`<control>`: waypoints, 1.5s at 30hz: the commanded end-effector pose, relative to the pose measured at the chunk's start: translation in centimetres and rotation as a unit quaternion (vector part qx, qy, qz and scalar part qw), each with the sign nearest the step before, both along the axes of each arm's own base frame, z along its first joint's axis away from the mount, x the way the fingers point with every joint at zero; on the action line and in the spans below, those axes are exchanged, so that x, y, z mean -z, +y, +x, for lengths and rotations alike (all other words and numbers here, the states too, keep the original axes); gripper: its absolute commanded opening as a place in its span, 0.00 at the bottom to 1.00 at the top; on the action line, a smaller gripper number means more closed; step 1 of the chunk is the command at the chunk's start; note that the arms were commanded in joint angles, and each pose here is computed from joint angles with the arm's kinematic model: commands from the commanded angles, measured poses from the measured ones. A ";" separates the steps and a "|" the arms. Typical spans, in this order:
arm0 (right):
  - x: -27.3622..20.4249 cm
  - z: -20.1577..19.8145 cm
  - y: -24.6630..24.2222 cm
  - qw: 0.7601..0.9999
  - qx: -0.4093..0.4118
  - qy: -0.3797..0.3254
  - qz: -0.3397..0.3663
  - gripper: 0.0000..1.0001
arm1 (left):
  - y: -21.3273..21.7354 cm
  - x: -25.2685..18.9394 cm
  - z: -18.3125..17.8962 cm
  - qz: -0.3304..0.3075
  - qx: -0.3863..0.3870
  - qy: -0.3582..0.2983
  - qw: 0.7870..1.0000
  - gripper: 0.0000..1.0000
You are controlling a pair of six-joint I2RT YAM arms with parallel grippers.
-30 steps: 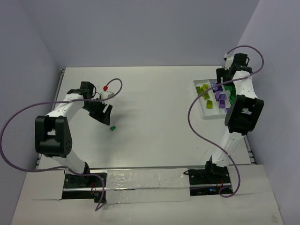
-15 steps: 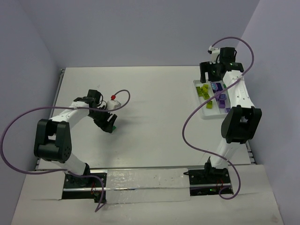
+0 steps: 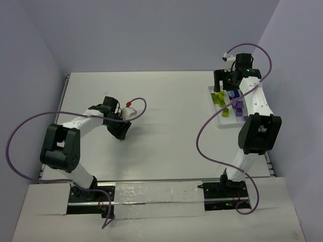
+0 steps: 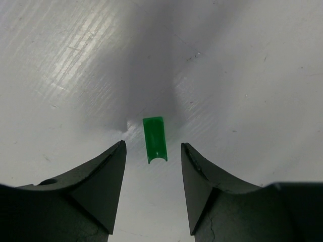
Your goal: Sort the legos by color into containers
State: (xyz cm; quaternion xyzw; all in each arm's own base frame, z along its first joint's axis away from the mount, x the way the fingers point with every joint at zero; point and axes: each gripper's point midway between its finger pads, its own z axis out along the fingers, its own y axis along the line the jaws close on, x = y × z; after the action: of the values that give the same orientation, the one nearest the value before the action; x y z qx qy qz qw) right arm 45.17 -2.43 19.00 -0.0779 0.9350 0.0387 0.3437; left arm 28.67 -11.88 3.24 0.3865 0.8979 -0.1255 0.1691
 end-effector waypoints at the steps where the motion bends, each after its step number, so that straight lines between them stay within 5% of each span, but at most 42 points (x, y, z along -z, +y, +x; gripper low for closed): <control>1: -3.3 -0.6 0.5 0.999 -0.003 -0.038 0.005 0.89 | -0.1 1.0 0.2 0.013 -0.003 -0.002 1.000 0.55; 12: -3.6 -0.6 1.7 0.999 -0.012 -0.039 0.023 0.89 | 1.1 2.5 -1.6 0.043 0.001 0.018 0.999 0.45; 16: -3.6 -0.8 3.1 0.998 -0.024 -0.037 0.040 0.89 | 0.4 1.7 -0.7 0.025 -0.002 0.003 1.000 0.19; 19: -2.7 -2.4 6.8 0.990 -0.061 -0.024 0.121 0.89 | -0.8 0.0 0.2 -0.006 0.004 -0.018 1.000 0.02; 26: -1.3 -7.6 16.9 0.931 -0.159 0.033 0.327 0.89 | -7.2 -10.0 0.4 -0.149 0.072 -0.107 0.980 0.00; 32: -3.2 -12.5 25.0 0.837 -0.283 0.101 0.458 0.89 | -13.2 -16.6 -1.8 -0.200 0.138 -0.179 0.953 0.00; 38: -5.7 -15.6 28.3 0.791 -0.356 0.116 0.484 0.89 | -15.6 -17.5 -3.2 -0.220 0.154 -0.171 0.948 0.00; 45: -5.3 -18.4 30.1 0.781 -0.447 0.078 0.429 0.86 | -17.6 -19.7 -6.7 -0.297 0.204 -0.098 0.928 0.00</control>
State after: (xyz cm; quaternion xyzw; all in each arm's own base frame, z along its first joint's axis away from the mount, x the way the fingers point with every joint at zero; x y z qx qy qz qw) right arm 28.77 26.92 22.01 -0.2406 0.7493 0.5925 0.1721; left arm 23.98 -27.47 19.50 0.4968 0.7383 -0.2999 0.3437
